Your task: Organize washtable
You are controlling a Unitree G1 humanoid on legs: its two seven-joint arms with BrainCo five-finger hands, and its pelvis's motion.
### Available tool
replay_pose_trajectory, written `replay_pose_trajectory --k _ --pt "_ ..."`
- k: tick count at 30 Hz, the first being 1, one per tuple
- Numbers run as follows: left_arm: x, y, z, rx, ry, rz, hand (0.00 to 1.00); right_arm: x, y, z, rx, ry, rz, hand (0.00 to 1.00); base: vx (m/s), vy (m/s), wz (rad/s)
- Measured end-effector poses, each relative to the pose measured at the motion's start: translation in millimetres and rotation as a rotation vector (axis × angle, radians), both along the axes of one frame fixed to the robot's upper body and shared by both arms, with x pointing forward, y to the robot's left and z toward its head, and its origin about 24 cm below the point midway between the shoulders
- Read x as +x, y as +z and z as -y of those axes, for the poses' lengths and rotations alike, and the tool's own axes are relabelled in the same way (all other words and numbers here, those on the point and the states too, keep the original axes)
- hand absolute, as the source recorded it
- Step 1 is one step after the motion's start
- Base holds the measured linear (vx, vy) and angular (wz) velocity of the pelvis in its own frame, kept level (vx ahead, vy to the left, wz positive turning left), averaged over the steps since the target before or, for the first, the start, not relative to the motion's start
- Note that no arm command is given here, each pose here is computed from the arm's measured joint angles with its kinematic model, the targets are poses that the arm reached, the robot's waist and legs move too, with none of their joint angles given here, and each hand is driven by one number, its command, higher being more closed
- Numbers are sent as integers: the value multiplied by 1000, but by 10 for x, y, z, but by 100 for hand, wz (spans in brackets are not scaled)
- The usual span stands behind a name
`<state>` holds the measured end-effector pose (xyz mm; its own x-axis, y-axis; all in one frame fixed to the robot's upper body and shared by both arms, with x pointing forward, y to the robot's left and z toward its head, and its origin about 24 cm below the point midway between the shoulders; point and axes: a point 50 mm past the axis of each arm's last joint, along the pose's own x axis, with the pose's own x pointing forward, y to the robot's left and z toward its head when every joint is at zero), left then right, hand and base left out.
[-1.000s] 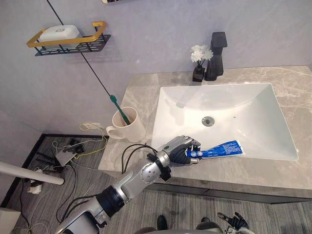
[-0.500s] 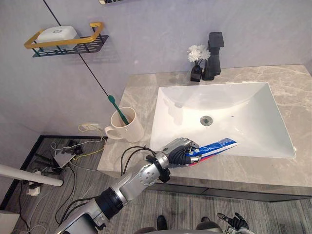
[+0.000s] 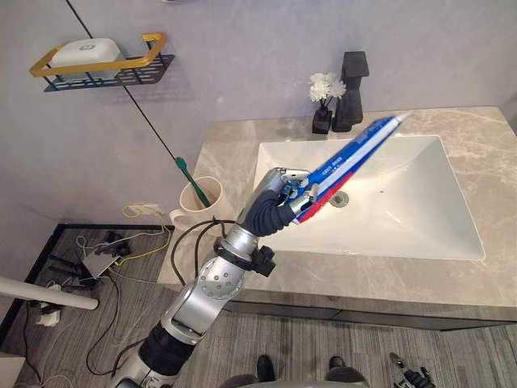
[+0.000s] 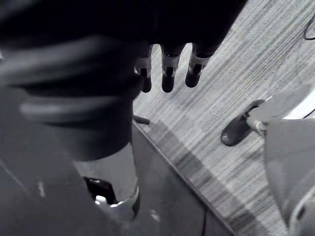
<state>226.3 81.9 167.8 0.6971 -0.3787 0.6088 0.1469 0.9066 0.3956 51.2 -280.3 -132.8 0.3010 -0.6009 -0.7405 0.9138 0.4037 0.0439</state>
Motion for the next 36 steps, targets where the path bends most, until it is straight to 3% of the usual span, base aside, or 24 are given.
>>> replay_pose_trajectory --k 3,7,12,13,17,22,23,26,27,33,36 --pt "10 40 -102 -48 62 15 100 -6 91 97 -37 -100 55 0 -37 -10 0" --pt "-36 180 -222 -125 115 76 100 82 449 424 -215 -230 181 0 -54 -7 -1" --pt "-61 292 -361 -158 178 135 100 107 1227 1031 -537 -400 371 0 -9 -7 -1" --pt "-51 308 -426 -161 209 144 100 97 1646 1258 -702 -452 444 0 -13 -23 -6" --pt "-55 322 -510 -164 247 154 100 153 2091 1378 -877 -462 535 0 -3 -19 -8" --pt "-131 257 -595 -164 285 129 100 453 2429 1212 -964 -316 684 0 -4 -10 -14" --pt "-155 211 -607 -159 290 108 100 677 2577 1054 -989 -169 768 0 -3 1 -16" --pt "-174 197 -609 -156 289 101 100 862 2706 864 -1002 -31 860 0 -2 0 -3" --pt "-186 209 -598 -149 276 104 100 1004 2766 701 -1006 87 912 0 0 0 0" --pt "-242 247 -503 -154 213 115 100 1389 2825 188 -879 412 1122 0 -10 -5 6" --pt "-247 232 -448 -154 174 99 100 1603 2795 -133 -695 579 1266 0 -16 -5 13"
